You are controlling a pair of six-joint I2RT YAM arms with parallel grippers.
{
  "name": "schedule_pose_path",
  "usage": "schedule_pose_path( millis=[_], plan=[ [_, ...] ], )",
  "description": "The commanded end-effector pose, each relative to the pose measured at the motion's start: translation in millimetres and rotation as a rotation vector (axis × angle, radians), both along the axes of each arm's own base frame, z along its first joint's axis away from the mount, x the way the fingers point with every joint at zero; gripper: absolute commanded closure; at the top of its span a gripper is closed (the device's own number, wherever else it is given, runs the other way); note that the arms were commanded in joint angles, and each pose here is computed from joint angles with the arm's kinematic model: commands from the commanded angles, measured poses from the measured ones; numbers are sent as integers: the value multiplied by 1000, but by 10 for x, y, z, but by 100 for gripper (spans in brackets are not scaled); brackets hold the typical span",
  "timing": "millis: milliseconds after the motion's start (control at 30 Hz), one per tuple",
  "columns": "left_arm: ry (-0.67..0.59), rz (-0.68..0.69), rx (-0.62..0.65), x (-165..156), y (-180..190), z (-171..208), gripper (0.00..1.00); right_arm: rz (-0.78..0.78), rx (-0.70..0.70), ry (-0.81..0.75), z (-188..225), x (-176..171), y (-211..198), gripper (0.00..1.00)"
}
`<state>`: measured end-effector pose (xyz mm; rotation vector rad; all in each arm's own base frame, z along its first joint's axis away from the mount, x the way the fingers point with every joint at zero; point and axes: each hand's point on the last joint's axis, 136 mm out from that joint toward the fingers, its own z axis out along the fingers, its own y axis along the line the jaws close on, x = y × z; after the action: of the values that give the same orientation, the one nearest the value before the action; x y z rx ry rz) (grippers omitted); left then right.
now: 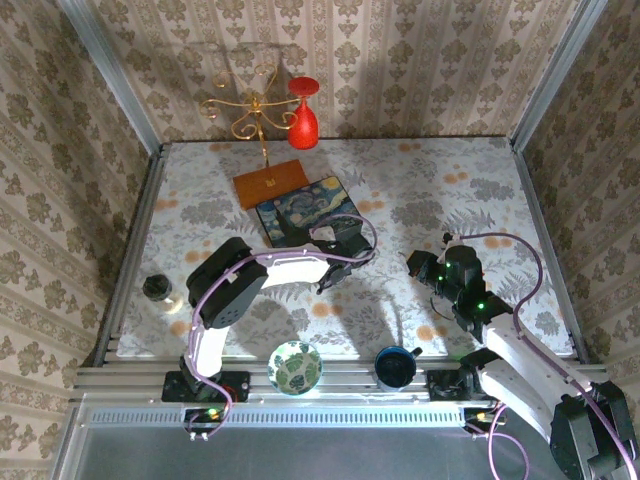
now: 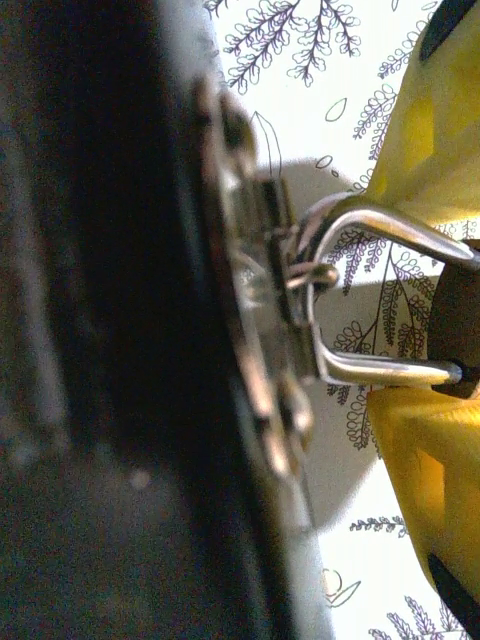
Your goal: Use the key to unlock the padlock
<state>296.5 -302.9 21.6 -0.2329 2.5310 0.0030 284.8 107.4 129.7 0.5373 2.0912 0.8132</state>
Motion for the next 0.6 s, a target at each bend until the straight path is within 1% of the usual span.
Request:
schedule_pose_path(
  millis=[0, 67, 133, 267, 567],
  plan=[
    [6, -5, -3, 6, 62, 66, 63, -6, 16, -2, -8, -8, -8, 100],
    [12, -7, -17, -4, 51, 78, 69, -9, 18, 0, -24, -16, -14, 100],
    [19, -12, -42, -6, 12, 99, 73, 0, 18, -3, -34, -25, -3, 100],
    [58, -20, -110, -23, -88, 139, 73, 19, 14, -13, -67, -32, 20, 100],
    [210, -87, -264, -29, -311, 378, 73, 120, 0, -12, -237, -17, 205, 100]
  ],
)
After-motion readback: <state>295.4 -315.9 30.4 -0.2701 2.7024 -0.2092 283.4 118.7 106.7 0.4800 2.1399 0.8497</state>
